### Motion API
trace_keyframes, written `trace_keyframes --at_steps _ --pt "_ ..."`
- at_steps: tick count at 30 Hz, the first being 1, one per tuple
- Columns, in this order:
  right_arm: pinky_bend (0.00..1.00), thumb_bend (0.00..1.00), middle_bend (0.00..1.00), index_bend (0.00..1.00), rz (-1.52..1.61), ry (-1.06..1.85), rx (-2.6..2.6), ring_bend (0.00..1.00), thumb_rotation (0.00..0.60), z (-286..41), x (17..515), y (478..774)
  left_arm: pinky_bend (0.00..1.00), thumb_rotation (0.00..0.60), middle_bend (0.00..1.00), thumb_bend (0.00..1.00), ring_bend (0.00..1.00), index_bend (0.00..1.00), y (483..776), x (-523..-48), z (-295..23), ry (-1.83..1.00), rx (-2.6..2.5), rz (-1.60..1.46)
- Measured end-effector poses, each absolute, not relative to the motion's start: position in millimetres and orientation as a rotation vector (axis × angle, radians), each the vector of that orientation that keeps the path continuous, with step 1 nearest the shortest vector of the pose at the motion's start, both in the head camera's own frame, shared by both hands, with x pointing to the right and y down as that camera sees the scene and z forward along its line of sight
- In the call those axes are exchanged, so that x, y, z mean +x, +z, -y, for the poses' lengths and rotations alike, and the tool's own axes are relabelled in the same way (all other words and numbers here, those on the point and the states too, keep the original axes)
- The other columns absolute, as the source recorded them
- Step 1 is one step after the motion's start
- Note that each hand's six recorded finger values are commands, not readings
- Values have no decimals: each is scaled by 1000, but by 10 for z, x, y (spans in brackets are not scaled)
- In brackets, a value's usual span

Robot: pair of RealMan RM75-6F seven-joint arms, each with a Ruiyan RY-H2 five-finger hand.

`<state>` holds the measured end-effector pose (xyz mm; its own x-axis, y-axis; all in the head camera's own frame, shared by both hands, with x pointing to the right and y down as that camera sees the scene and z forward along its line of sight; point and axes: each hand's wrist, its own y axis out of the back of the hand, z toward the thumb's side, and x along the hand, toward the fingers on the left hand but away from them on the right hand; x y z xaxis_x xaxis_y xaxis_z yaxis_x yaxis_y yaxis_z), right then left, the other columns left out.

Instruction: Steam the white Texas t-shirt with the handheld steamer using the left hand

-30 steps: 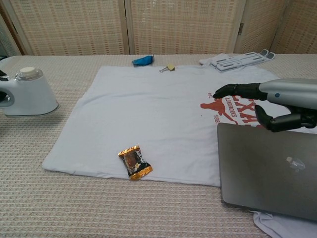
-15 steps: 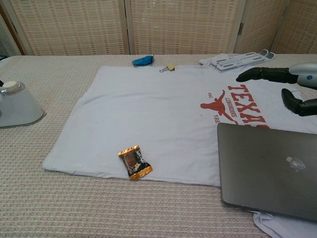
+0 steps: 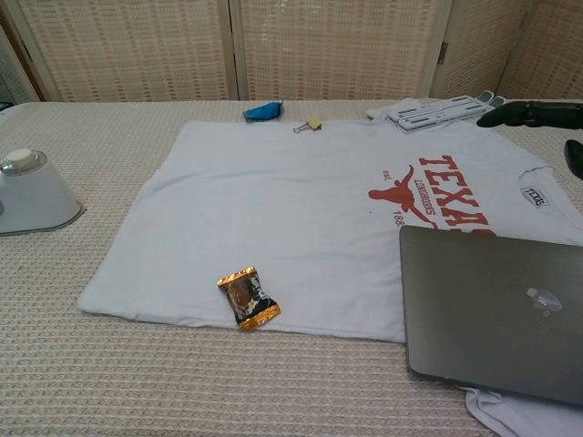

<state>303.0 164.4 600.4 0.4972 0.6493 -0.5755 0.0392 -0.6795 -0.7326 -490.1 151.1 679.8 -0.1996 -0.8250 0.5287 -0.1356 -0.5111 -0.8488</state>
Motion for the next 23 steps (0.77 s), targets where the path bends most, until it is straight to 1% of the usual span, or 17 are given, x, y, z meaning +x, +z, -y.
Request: trace_keyframes --at_steps 1,2,3,5,6,7,9,12,15,19,23 --pt "0 700 9 0 570 1186 -2070 0 199 -1647 3063 5989 190 600 142 25 86 92 6740 -4930 -1533 -1753 -1541 -1151" --pt "0 609 16 0 582 1195 -2058 0 198 -1653 3107 5969 225 600 210 43 147 187 6694 -4949 -1548 -1742 -1531 -1167" --pt "0 491 26 0 594 1203 -2049 0 201 -1659 3141 5953 256 600 261 52 189 260 6646 -4967 -1564 -1729 -1522 -1184" --pt "0 304 44 13 629 1228 -2024 0 202 -1686 3242 5910 296 600 338 58 250 340 6524 -5006 -1611 -1693 -1500 -1216" --pt "0 236 50 20 646 1239 -2011 0 201 -1700 3288 5890 304 600 367 58 274 363 6470 -5022 -1638 -1677 -1491 -1227" --pt "0 199 53 25 663 1249 -1997 0 202 -1714 3333 5868 304 600 375 59 282 370 6399 -5044 -1687 -1658 -1482 -1237" --pt "0 163 56 18 708 1269 -1958 0 204 -1748 3441 5810 294 600 364 59 276 360 6303 -5077 -1793 -1640 -1477 -1238" --pt "0 158 56 6 783 1291 -1893 0 201 -1819 3605 5711 269 600 321 57 228 299 6192 -5115 -2003 -1640 -1483 -1228" --pt "0 158 56 0 856 1313 -1829 0 203 -1938 3785 5605 259 600 301 57 209 272 6079 -5144 -2155 -1637 -1468 -1240" --pt "0 156 52 0 910 1344 -1757 0 207 -2131 4002 5498 247 600 296 57 207 266 5874 -5145 -2377 -1613 -1439 -1263" --pt "0 153 51 0 966 1357 -1732 0 205 -2304 4142 5402 224 600 312 56 214 280 5671 -5101 -2591 -1585 -1429 -1286"
